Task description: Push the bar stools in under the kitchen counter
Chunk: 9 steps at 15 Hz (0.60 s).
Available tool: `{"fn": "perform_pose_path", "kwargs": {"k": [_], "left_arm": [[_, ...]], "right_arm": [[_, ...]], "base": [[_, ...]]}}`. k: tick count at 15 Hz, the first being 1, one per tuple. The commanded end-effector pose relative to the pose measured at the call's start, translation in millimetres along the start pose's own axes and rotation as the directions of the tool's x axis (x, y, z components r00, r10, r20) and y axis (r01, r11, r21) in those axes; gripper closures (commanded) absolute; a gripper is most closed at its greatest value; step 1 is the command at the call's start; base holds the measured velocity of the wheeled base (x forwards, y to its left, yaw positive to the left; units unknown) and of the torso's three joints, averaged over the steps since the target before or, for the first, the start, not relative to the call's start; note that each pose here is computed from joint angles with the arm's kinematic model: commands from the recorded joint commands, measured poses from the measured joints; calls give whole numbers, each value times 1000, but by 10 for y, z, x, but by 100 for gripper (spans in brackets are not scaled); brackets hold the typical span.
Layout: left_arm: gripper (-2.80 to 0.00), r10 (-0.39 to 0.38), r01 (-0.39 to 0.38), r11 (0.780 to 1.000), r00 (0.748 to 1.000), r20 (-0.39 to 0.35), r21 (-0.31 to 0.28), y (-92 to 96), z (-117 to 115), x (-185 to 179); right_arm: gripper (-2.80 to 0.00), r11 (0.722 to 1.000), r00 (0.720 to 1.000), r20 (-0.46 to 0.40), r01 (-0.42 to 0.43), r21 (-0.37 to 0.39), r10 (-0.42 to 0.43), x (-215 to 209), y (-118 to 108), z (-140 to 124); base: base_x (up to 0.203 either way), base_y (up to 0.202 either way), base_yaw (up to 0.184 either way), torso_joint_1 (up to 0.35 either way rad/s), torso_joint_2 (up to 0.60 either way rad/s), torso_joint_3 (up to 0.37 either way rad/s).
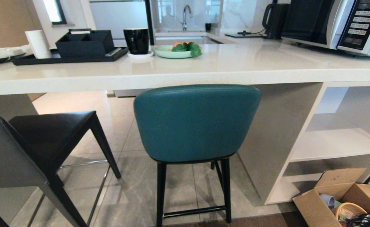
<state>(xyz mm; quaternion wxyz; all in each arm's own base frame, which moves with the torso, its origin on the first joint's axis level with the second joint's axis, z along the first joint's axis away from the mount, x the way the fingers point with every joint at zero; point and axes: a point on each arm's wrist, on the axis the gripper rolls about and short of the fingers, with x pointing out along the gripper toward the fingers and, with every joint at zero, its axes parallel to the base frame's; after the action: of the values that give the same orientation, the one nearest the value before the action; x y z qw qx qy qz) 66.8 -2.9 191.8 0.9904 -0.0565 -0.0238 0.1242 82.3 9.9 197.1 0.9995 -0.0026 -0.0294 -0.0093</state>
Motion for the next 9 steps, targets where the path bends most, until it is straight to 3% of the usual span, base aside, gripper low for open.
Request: {"fn": "perform_pose_path", "kwargs": {"k": [1, 4, 7, 9], "left_arm": [[0, 47, -40, 998, 989, 143, -51, 137, 110, -268], [0, 45, -30, 998, 963, 266, -60, 257, 121, -592], [0, 27, -22, 999, 970, 241, -25, 341, -81, -837], [0, -27, 27, 1000, 972, 235, 1, 372, -303, -941]], "right_arm": [[0, 998, 991, 124, 56, 10, -57, -481, -113, 99], [0, 993, 984, 139, 115, -16, -112, -982, -164, 41], [0, 991, 982, 145, 130, -30, -124, -1403, -166, -174], [0, 991, 985, 128, 126, -44, -120, -1510, -159, -335]], "base": [[0, 0, 0, 0, 0, 0], [0, 0, 0, 0, 0, 0], [0, 0, 0, 0, 0, 0], [0, 0, 0, 0, 0, 0]]}}
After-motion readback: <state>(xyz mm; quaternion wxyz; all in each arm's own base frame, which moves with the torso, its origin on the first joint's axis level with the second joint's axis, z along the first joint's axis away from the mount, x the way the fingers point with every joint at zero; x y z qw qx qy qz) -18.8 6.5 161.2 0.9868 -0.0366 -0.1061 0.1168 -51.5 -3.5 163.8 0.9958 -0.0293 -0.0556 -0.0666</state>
